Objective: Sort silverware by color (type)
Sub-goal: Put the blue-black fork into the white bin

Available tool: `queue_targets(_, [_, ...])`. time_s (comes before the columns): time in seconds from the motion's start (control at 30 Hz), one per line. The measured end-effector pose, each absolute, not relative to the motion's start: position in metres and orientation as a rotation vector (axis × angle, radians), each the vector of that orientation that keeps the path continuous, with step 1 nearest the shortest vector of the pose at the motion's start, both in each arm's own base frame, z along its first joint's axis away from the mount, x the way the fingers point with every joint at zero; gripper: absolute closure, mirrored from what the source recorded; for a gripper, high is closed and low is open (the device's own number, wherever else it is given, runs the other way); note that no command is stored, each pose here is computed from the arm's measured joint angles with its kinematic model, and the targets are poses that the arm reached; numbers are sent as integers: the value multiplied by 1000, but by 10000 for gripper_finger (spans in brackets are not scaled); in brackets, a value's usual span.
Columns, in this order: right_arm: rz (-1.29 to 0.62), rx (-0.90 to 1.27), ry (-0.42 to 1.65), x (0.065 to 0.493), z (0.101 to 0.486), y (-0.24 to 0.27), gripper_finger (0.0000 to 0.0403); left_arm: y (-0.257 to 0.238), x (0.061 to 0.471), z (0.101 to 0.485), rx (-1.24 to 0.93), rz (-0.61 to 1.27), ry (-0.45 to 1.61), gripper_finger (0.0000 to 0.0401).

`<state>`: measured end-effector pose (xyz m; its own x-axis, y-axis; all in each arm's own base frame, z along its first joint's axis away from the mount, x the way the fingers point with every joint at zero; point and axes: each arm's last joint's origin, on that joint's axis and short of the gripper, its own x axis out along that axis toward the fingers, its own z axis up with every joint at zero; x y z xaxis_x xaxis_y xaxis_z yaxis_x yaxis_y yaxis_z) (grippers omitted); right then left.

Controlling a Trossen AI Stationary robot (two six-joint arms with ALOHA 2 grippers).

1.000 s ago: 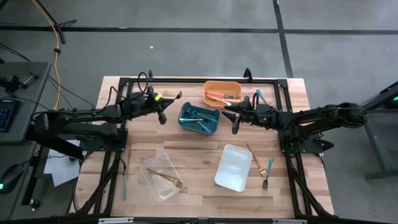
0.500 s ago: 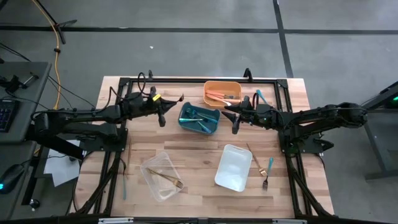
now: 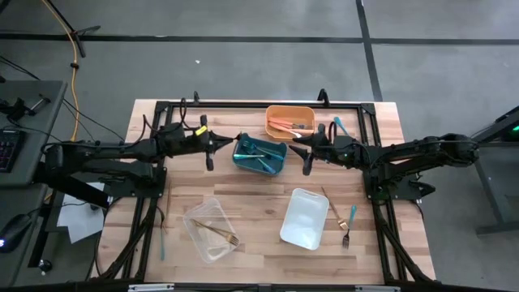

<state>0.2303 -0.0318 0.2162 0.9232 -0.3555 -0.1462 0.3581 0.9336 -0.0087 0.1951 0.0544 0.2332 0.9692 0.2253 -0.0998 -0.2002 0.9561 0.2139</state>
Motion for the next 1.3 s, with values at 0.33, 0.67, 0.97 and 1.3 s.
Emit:
queue_targets(0.33, [-355, -123, 173, 230, 216, -32, 274, 65, 192, 235, 276, 270, 118, 400])
queue_targets(0.67, [-358, -93, 155, 230, 217, -32, 274, 62, 193, 237, 174, 261, 86, 400])
queue_targets(0.97, [-127, 276, 69, 233, 222, -17, 274, 25, 213, 237, 166, 76, -6, 400])
queue_targets(1.3, [-30, 168, -133, 245, 231, 13, 274, -6, 252, 220, 182, 140, 47, 400])
